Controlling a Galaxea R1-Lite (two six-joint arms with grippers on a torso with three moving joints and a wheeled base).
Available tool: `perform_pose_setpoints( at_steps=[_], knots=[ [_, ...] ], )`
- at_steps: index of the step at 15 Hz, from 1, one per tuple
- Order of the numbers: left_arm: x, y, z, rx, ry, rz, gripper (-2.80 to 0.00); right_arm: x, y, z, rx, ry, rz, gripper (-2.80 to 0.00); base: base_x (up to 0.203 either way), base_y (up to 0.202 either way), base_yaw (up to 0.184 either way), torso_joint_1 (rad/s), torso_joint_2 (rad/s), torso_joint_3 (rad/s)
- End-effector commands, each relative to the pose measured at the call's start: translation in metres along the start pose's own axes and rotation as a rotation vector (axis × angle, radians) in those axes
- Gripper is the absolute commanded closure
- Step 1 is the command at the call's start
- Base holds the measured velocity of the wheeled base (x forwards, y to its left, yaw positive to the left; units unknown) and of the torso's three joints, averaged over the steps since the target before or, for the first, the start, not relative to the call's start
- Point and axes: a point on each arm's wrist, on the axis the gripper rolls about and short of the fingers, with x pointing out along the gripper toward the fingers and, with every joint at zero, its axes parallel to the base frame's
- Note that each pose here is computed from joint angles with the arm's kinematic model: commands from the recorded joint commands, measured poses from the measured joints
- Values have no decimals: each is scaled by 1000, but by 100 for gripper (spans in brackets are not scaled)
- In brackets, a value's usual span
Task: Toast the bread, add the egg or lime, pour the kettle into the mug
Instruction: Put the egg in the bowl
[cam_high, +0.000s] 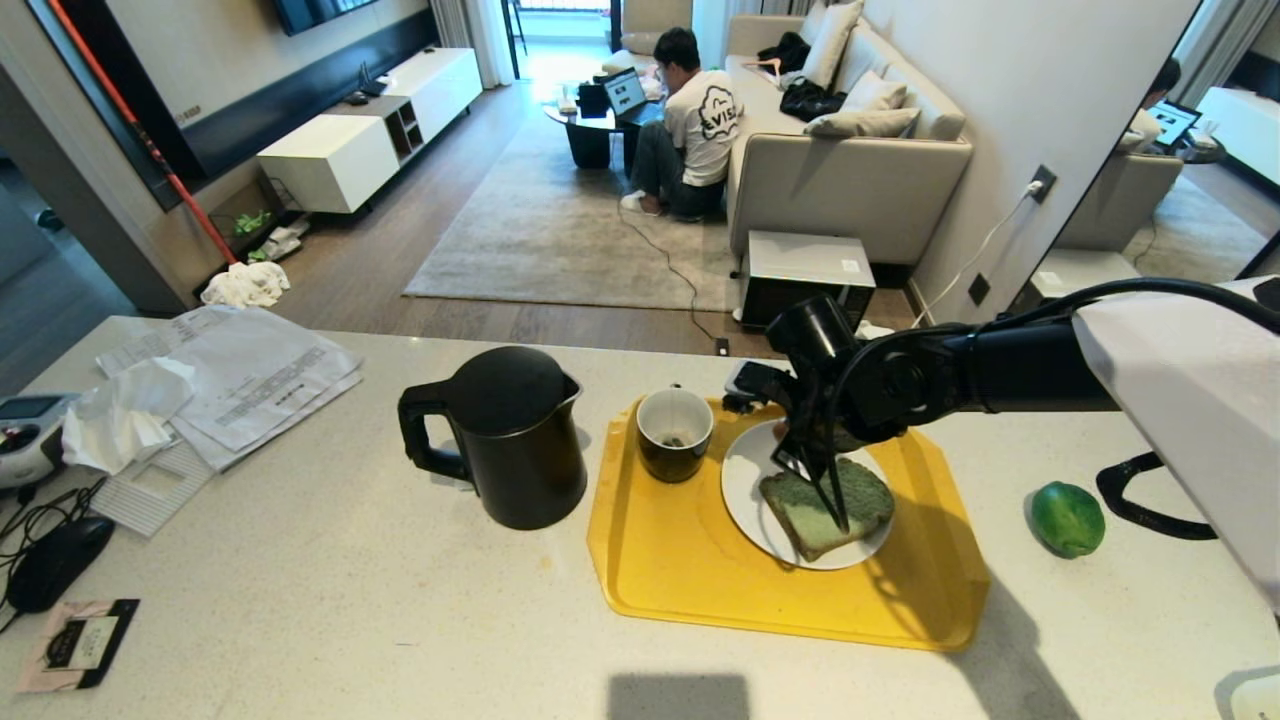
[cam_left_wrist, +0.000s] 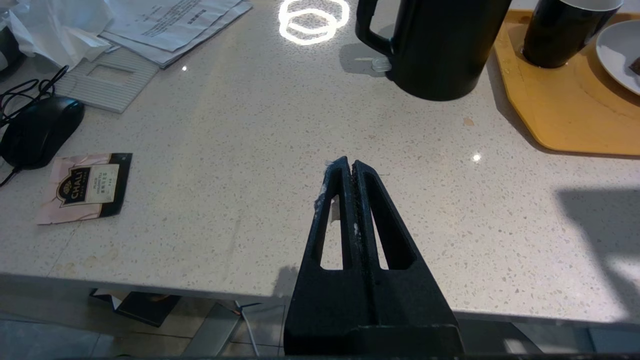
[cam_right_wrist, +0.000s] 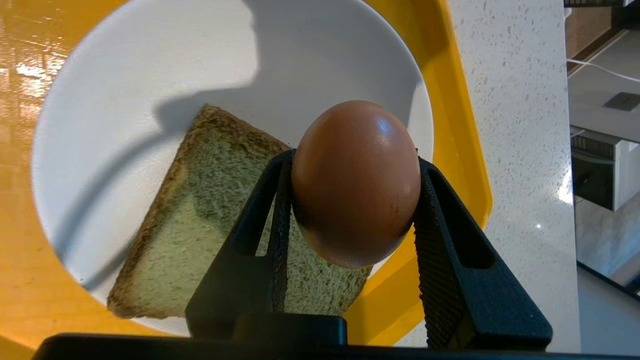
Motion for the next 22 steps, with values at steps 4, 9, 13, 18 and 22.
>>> perform_pose_setpoints(
  at_steps=[4,9,13,18,22],
  knots=[
    [0,0,0,0,1,1,0,23,0,-1,8,14,-19,0,0,0,0,0,0,0],
    [0,0,0,0,1,1,0,36,-1,-1,11,27,-29,0,0,0,0,0,0,0],
    [0,0,0,0,1,1,0,41,-1,-4,13,40,-27,0,0,0,0,0,0,0],
    [0,0,0,0,1,1,0,40,0,-8,0,59,-22,-280,0,0,0,0,0,0],
    [0,0,0,0,1,0,0,36,-1,-8,3,56,-22,-280,0,0,0,0,0,0]
  ],
)
